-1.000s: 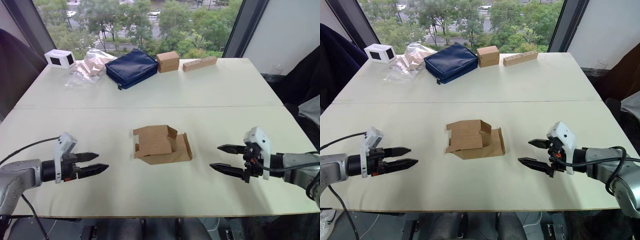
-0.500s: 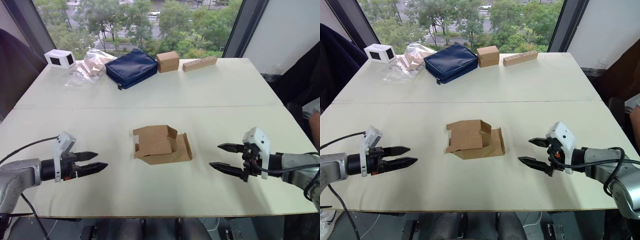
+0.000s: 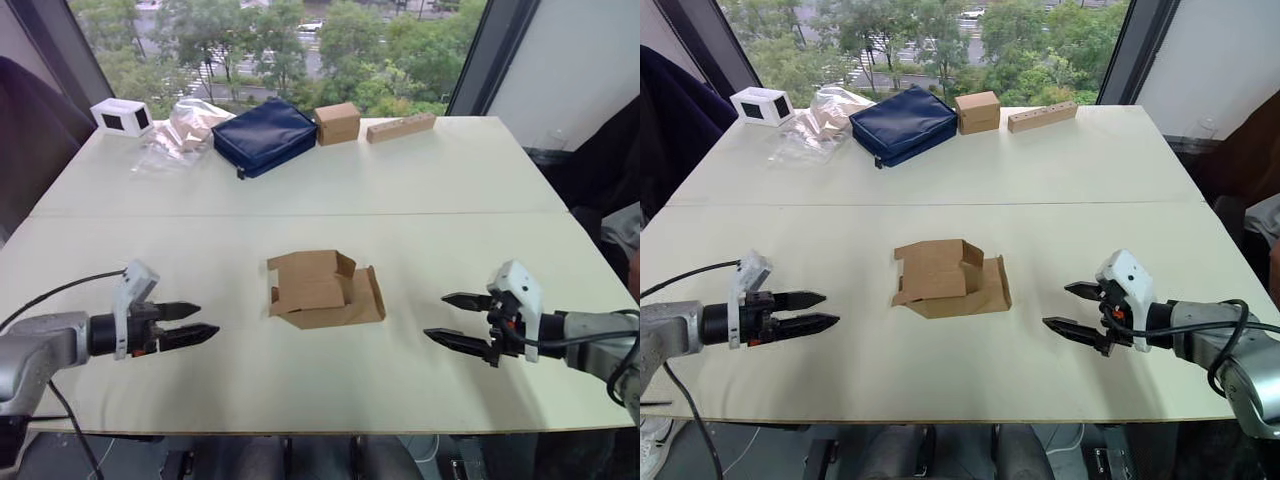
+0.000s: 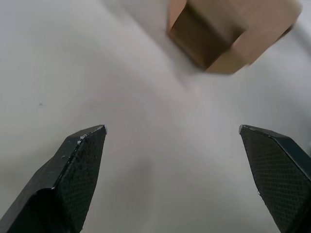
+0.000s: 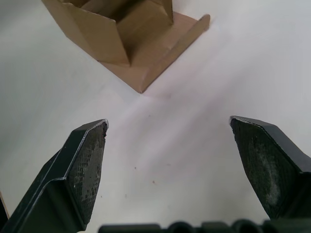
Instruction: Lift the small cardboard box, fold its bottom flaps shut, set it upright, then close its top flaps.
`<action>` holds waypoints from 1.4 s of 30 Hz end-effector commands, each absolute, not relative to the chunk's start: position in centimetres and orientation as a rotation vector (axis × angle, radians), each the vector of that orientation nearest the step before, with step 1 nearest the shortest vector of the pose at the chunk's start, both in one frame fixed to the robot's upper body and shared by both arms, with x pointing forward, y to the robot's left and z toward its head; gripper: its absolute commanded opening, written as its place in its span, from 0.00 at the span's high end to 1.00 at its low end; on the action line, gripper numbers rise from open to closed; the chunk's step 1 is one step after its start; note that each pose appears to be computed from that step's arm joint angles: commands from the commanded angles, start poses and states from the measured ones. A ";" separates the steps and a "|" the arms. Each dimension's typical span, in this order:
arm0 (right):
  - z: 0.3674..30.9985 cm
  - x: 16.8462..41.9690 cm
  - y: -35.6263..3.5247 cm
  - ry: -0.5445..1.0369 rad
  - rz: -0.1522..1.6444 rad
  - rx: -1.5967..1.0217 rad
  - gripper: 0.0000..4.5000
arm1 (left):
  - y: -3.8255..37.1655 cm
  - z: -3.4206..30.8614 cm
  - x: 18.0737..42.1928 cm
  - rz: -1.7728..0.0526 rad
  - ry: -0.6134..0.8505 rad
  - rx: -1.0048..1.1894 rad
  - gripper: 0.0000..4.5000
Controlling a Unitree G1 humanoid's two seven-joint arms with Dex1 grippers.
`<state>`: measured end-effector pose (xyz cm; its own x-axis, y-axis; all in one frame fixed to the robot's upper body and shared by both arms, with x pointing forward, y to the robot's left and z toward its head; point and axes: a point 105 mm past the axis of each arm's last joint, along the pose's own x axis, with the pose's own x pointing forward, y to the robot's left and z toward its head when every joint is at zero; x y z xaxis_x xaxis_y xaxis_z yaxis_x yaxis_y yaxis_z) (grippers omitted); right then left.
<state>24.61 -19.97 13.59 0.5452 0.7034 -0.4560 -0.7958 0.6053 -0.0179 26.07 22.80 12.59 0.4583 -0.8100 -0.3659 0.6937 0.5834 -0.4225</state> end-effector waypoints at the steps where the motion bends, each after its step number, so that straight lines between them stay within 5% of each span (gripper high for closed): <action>1: 15.8 23.5 -17.4 0.346 0.979 -0.306 0.04 | 20.6 13.9 25.8 -1.071 0.645 -0.447 0.00; 9: 17.4 22.6 -13.5 0.246 0.979 -0.360 0.04 | 16.3 14.8 30.7 -1.090 0.649 -0.720 0.00; 42: 17.9 22.3 -13.1 0.251 0.866 -0.328 0.04 | 10.5 12.9 32.0 -1.183 0.718 -0.754 0.00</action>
